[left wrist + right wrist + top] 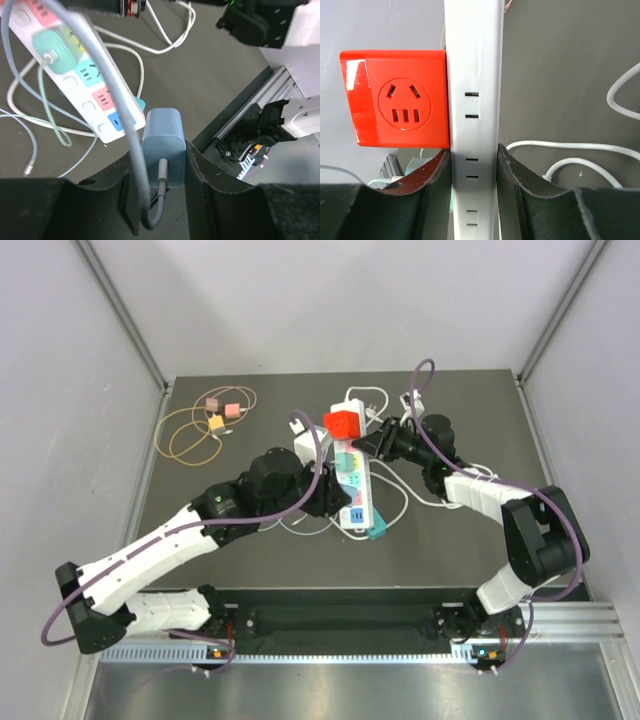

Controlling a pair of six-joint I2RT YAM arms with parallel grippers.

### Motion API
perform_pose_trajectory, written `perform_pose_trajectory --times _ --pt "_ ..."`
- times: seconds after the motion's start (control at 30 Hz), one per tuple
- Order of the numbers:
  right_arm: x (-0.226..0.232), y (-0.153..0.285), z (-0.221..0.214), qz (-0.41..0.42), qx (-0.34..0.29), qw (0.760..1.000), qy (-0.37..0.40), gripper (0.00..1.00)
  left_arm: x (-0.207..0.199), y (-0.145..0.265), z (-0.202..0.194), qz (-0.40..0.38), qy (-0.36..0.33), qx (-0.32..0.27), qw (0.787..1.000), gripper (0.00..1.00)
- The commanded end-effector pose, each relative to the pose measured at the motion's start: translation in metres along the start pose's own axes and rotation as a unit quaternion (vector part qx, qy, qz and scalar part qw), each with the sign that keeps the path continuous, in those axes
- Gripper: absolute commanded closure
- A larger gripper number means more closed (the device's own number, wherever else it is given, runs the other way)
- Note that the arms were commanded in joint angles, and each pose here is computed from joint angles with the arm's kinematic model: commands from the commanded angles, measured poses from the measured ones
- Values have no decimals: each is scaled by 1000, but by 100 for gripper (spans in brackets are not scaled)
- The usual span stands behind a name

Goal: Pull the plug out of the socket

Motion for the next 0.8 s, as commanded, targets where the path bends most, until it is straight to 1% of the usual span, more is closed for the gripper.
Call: perform_pose_trajectory --times 0.0,0.07,0.1,0.13,0.17,0.2,0.3,0.4,0.43,0.53,0.6,0.67,0.7,0.77 --pt "22 2 38 52 -71 996 32 100 -39 51 55 -59 -23 -96 993 100" --pt "21 2 38 53 -69 996 30 100 -38 71 68 -36 -40 -117 992 100" --pt "21 2 39 53 -71 996 30 100 -36 78 76 -18 -43 -134 990 100" --pt "21 2 39 54 -71 996 29 100 -43 95 91 -20 -54 -159 986 100" --pt "20 2 39 53 -70 996 28 100 -42 102 94 -8 -58 -161 985 100" --pt "20 2 39 53 -70 996 27 100 -48 115 105 -14 -57 -182 981 100" --pt "20 3 41 54 -72 996 28 100 -61 139 119 -41 -62 -209 975 100" --pt "19 3 40 53 -71 996 28 100 -63 153 130 -28 -66 -231 970 100" --pt "19 3 40 53 -71 996 28 100 -62 161 142 -7 -73 -255 964 100" --pt "19 2 39 53 -71 996 27 100 -62 179 164 27 -89 -296 950 100" --pt "18 2 39 52 -70 996 27 100 -70 193 179 21 -90 -330 939 100" --pt "18 2 39 53 -69 996 27 100 -80 207 196 5 -88 -375 923 100" --pt "18 1 38 53 -69 996 26 100 -88 221 208 -9 -82 -409 909 100" --pt "18 1 38 53 -67 996 25 100 -92 234 219 -15 -75 -442 894 100"
Point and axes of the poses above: each gripper's point midway between its finger pads, its own y axis back along the fingers, its own x axis along the line the jaws close on, z = x × y, the point moved 5 cm from there along y, back along the fingers, and after that the axes turned 11 degrees about y, right-handed, at the moved point
